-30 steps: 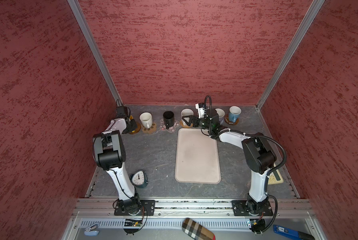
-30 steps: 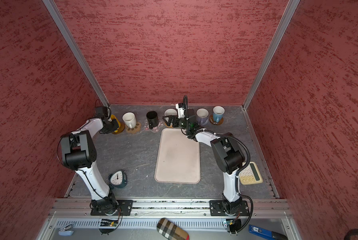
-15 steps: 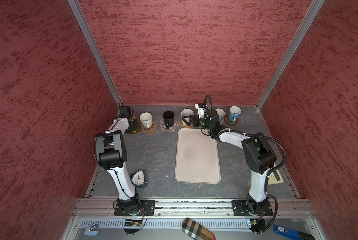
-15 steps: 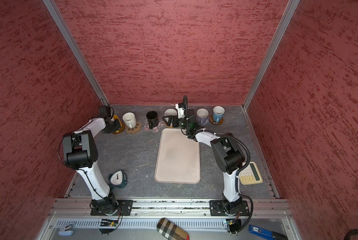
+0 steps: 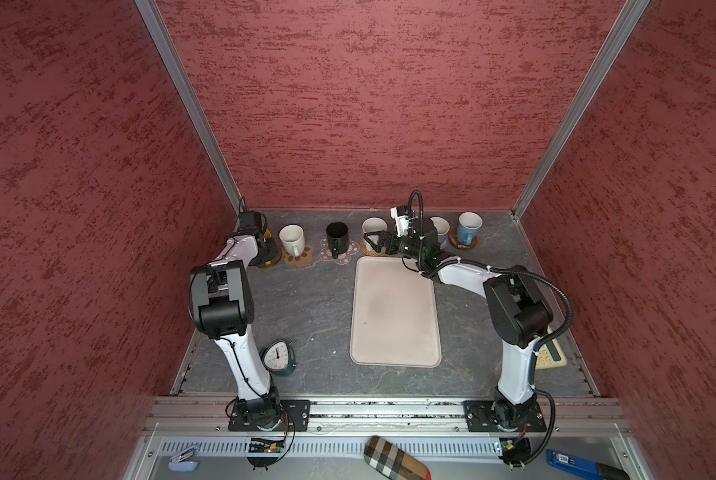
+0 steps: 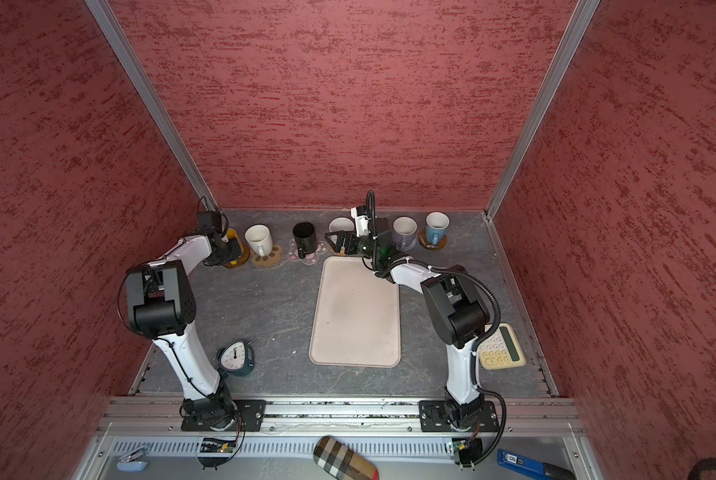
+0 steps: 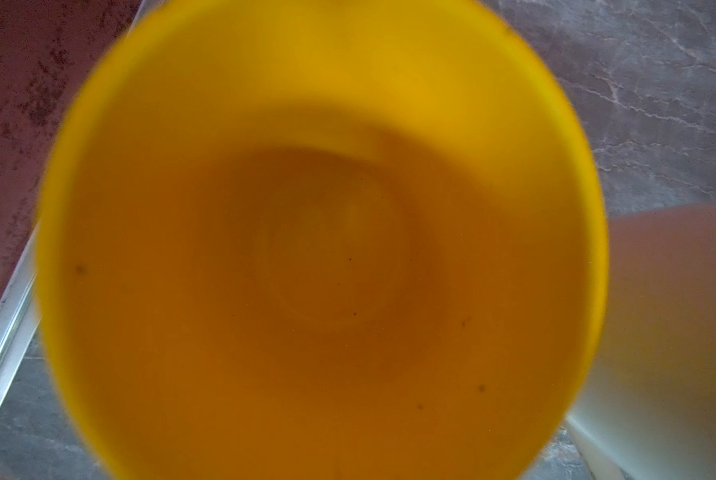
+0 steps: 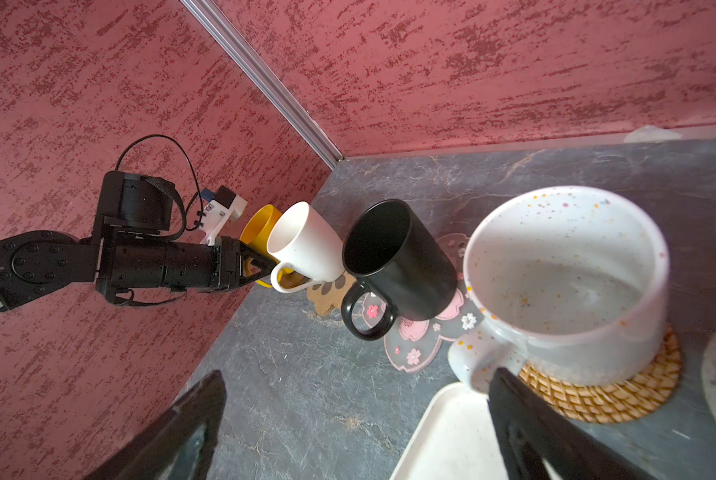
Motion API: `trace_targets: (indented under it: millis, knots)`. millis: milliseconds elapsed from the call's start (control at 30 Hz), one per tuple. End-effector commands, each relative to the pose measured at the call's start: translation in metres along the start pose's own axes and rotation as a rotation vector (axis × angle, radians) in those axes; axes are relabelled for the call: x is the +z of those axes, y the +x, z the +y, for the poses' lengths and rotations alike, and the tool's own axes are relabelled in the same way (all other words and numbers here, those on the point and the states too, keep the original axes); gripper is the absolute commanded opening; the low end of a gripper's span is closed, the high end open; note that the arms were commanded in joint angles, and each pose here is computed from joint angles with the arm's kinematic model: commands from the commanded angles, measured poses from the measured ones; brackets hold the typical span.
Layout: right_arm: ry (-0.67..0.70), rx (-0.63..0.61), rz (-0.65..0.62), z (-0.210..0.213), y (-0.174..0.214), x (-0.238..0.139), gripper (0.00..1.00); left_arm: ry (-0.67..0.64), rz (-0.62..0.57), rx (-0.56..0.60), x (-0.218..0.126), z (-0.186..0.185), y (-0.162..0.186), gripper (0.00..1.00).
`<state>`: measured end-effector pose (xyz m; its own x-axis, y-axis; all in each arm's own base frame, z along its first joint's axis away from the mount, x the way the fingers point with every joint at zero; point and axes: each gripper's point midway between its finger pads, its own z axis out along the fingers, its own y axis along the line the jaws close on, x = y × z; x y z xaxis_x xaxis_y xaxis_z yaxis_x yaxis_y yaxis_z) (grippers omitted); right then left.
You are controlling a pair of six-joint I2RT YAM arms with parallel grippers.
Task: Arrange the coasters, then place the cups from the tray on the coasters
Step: 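Lower the yellow mug onto the wooden coaster and open the left gripper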
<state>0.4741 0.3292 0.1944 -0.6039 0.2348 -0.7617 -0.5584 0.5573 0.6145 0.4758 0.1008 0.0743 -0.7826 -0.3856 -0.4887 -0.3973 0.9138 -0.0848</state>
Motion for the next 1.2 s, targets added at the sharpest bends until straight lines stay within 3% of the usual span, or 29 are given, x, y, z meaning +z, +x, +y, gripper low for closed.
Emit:
trace_targets:
  millis: [0,367,500,833,1167]
  knots:
    - [-0.013,-0.022,-0.012,0.006,-0.006,0.003,0.99,0.0,-0.05,0.012,-0.005,-0.005,-0.013,0.31]
    - [-0.014,-0.024,-0.018,0.008,-0.008,0.001,0.99,-0.007,-0.07,0.017,-0.017,-0.007,-0.016,0.65]
    - [-0.017,-0.029,-0.023,0.01,-0.01,-0.002,0.99,0.0,-0.088,0.013,-0.027,-0.01,-0.02,0.72]
    - [-0.032,-0.061,-0.066,0.038,-0.037,-0.024,0.99,0.009,-0.191,-0.034,-0.089,-0.008,-0.04,1.0]
    - [-0.017,-0.02,-0.044,0.062,-0.045,-0.054,0.99,0.19,-0.349,-0.057,-0.193,-0.032,-0.04,1.0]
